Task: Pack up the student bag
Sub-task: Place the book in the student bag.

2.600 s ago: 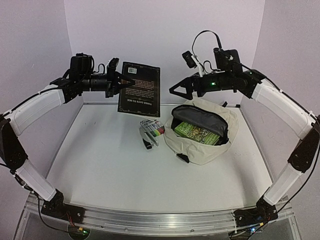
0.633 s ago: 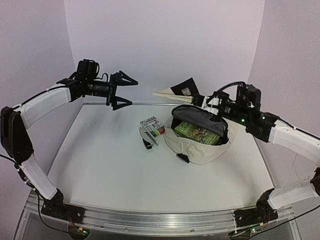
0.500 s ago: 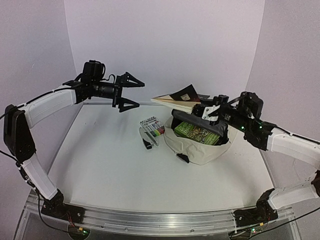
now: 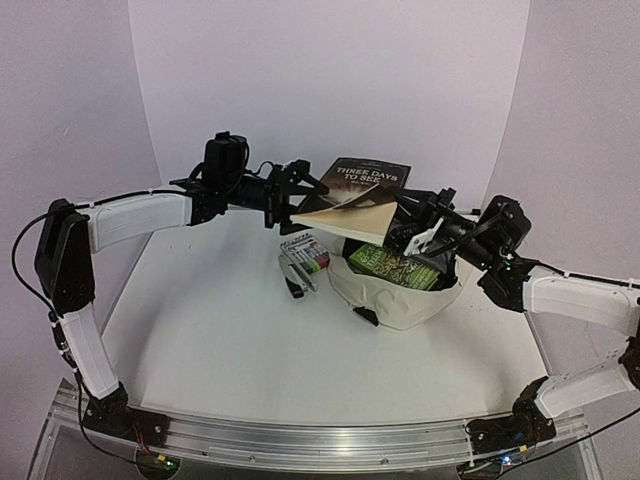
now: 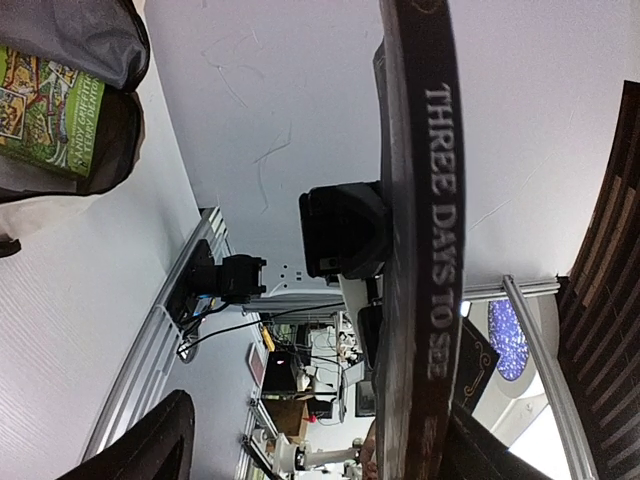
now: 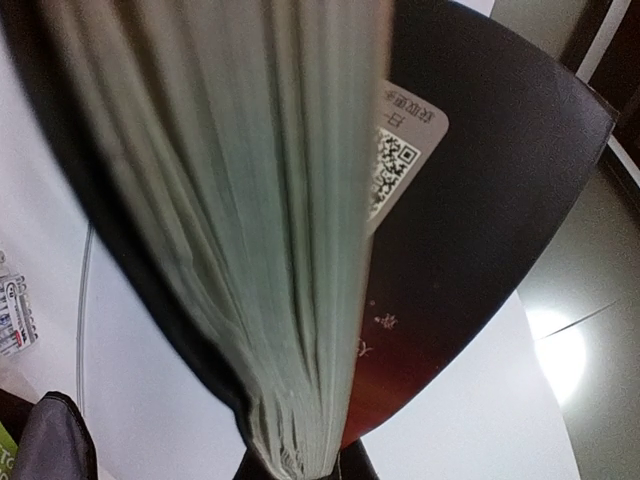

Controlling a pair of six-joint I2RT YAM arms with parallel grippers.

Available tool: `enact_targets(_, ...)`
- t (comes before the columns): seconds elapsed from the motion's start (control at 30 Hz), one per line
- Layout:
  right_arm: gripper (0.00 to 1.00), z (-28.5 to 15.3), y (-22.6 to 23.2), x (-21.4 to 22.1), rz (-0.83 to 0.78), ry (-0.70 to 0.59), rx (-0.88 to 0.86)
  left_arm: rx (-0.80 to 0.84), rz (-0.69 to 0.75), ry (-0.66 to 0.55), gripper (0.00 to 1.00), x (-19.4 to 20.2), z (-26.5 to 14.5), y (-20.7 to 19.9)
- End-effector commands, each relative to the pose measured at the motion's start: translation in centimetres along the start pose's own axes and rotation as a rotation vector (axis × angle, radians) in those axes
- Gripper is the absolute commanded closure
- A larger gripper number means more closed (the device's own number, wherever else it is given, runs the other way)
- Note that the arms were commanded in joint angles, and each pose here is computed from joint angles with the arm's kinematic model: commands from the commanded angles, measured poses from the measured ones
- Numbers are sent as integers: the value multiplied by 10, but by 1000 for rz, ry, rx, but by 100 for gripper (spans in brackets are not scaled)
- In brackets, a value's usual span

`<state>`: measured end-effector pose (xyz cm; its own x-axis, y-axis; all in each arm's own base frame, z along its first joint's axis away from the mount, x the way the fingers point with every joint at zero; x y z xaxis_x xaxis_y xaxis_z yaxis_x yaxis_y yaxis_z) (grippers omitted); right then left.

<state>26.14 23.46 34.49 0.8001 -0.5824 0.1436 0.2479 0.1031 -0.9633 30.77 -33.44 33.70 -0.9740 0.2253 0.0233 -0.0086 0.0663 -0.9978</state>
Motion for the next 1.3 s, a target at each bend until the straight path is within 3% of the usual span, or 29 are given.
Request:
enact_targets(0.0, 100, -2, -24, -5, -96, -28, 150, 78, 117, 89, 33, 7, 13, -30)
enact_targets(0.13, 100, -3, -18, -6, -107, -30, 134, 85, 133, 122, 48, 9, 22, -30)
enact_targets(0.2, 100, -2, -14, -6, -113, -22, 124, 95, 149, 125, 61, 10, 23, -32)
enact_targets(0.27, 92, -1, -11, -4, -118, -5, 114, 101, 163, 125, 79, 11, 22, -34)
enact_targets(0.33, 67, 0, -9, 0, -101, 28, 102, 101, 160, 111, 94, 11, 21, -34)
enact_targets(0.4, 28, 1, -9, 7, -66, 84, 72, 90, 141, 63, 100, 7, 17, -28)
enact_targets(0.43, 16, 2, -8, 11, -36, 123, 47, 81, 138, 17, 100, 4, 14, -24)
enact_targets(0.5, 4, 4, -3, 28, 78, 263, -58, 60, 120, -76, 100, -3, 0, -18)
enact_targets(0.6, 2, 6, 8, 52, 303, 444, -267, 38, 99, -221, 100, -12, -27, -11)
enact_targets(0.73, 2, 1, 27, 78, 555, 593, -554, 9, 75, -364, 100, -15, -53, -2)
enact_targets(0.97, 4, -12, 98, 100, 868, 702, -1048, -28, 42, -422, 100, -12, -61, 11)
enact_targets(1.07, 7, -8, 125, 105, 944, 739, -1161, -35, 46, -452, 100, -7, -64, 9)
enact_targets(1.27, 12, 1, 160, 116, 975, 821, -1223, -65, 45, -478, 100, 2, -70, 9)
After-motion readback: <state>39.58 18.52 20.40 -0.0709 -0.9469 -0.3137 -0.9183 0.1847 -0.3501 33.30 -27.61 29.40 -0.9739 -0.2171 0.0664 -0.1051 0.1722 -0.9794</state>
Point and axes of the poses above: each gripper's point midway between its finger pads, its own z axis out along the fingers, its own y axis along the line the jaws close on, x = y × z, the point moved 7 cm from there along -z, back along the fingers, and after that the axes turned 10 degrees about -z, right-handed, at the moved point
